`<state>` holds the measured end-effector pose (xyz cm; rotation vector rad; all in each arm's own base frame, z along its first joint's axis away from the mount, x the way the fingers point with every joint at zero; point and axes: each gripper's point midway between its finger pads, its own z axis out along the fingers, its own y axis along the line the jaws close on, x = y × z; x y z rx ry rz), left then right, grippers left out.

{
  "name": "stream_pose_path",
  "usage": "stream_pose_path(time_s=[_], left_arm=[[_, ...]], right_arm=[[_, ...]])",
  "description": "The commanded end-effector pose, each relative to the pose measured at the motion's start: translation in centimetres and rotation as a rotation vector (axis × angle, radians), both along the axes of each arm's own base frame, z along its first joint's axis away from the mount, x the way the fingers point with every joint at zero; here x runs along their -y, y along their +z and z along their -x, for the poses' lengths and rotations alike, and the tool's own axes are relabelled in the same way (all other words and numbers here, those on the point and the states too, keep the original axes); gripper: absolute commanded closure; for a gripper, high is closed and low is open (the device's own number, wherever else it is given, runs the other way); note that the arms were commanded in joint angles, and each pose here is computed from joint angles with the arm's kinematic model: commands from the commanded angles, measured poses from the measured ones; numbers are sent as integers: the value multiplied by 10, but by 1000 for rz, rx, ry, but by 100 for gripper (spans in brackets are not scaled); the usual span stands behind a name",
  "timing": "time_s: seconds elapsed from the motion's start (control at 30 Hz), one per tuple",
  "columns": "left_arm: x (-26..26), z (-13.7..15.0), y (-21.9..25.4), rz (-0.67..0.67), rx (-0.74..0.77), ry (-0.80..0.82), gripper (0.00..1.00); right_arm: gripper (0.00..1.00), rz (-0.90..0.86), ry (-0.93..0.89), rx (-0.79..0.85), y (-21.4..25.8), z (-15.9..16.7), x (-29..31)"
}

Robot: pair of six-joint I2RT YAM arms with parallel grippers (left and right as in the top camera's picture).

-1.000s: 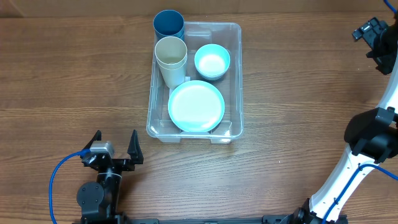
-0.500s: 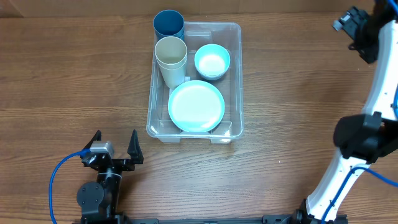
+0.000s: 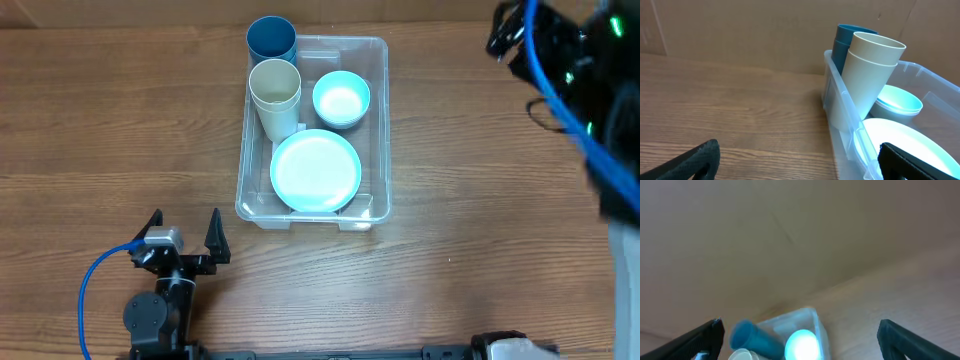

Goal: Pack container

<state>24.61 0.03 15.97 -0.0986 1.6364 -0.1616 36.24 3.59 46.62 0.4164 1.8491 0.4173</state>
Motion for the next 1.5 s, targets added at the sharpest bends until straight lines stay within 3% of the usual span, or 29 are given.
stream_pose_path(time_s=[0.0,0.1,0.23,0.5,0.8,1.0,1.47], left_arm=[[-3,0,0,8,4,16,0],[-3,0,0,8,4,16,0],[-3,0,0,8,4,16,0],[-3,0,0,8,4,16,0],[-3,0,0,8,4,16,0],[-3,0,0,8,4,16,0],[-3,0,0,8,4,16,0]], right_arm=[[0,77,92,164,-21,46,-7],[0,150,173,256,-74,81,-15],[0,151,216,237,-149,111,-18],[0,194,245,354,-222,127,-22],[0,204,156,434,-253,125,-8],[0,213,144,313,-296,119,-4],[0,294,124,316,-296,118,1]])
